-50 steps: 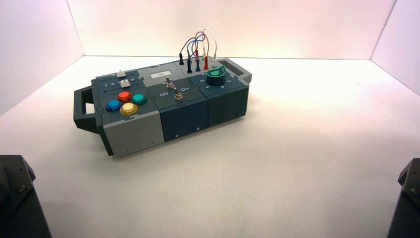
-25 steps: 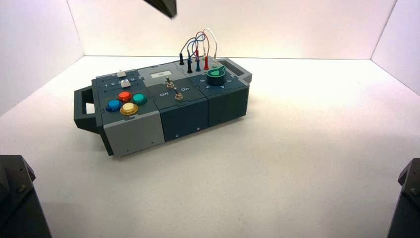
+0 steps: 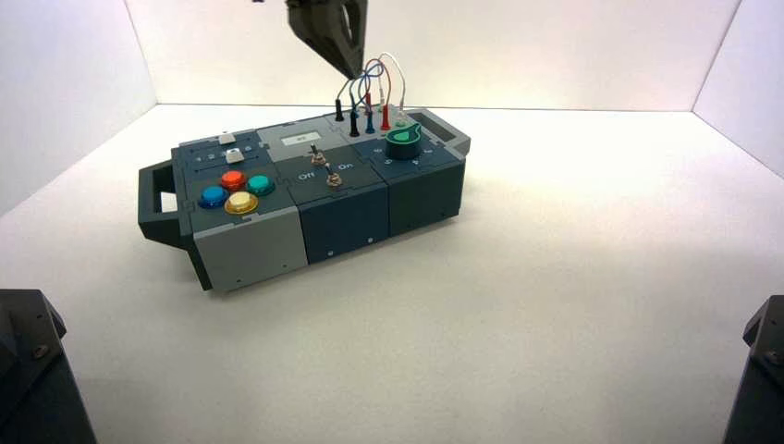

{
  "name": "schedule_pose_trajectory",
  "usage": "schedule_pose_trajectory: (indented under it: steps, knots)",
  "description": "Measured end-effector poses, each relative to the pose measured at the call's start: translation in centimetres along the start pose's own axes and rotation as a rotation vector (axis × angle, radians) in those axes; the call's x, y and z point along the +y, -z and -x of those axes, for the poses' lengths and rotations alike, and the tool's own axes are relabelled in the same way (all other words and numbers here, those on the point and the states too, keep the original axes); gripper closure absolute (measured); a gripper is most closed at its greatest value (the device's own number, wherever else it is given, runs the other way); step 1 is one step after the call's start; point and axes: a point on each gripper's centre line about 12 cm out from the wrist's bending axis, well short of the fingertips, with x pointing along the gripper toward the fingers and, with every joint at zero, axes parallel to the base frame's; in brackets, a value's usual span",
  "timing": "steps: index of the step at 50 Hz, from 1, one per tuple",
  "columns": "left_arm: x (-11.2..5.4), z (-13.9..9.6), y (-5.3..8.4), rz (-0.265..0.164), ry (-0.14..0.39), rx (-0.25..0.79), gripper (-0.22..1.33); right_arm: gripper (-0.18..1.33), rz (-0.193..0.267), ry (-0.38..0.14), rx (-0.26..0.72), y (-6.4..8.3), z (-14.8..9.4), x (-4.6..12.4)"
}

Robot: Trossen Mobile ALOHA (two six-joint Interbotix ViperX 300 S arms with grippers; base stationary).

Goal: Turn the knob to position 4.

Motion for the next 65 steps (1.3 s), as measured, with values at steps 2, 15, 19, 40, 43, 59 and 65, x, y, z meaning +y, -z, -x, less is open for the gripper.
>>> schedule_pose_trajectory:
  steps: [2, 15, 19, 40, 43, 59, 65]
  knots:
    - [0.1, -0.4, -0.5, -0.011, -0.005, 0.002, 1.28, 1.29, 0.000, 0.001, 0.000, 0.0, 0.0, 0.0]
    - [0.9, -3.9, -3.5, -0.047, -0.006, 0.038, 1.28, 1.29, 0.000, 0.001, 0.000, 0.0, 0.0, 0.0]
    - [1.0, -4.8, -4.4, -0.055, -0.007, 0.043, 1.28, 1.29, 0.001, 0.001, 0.000, 0.0, 0.0, 0.0]
    - [5.0, -6.1, -6.9, -0.025, -0.032, 0.045, 1.28, 1.29, 0.002, -0.002, -0.018, -0.1, 0.4, 0.0]
    - [5.2, -6.4, -7.0, -0.027, -0.032, 0.053, 1.28, 1.29, 0.001, -0.001, -0.018, -0.1, 0.4, 0.0]
    - [3.0, -8.4, -7.6, -0.078, -0.004, 0.095, 1.28, 1.29, 0.001, -0.001, -0.018, -0.1, 0.4, 0.0]
    - [2.1, -8.9, -7.8, -0.101, 0.005, 0.109, 1.28, 1.29, 0.001, -0.001, -0.021, -0.1, 0.4, 0.0]
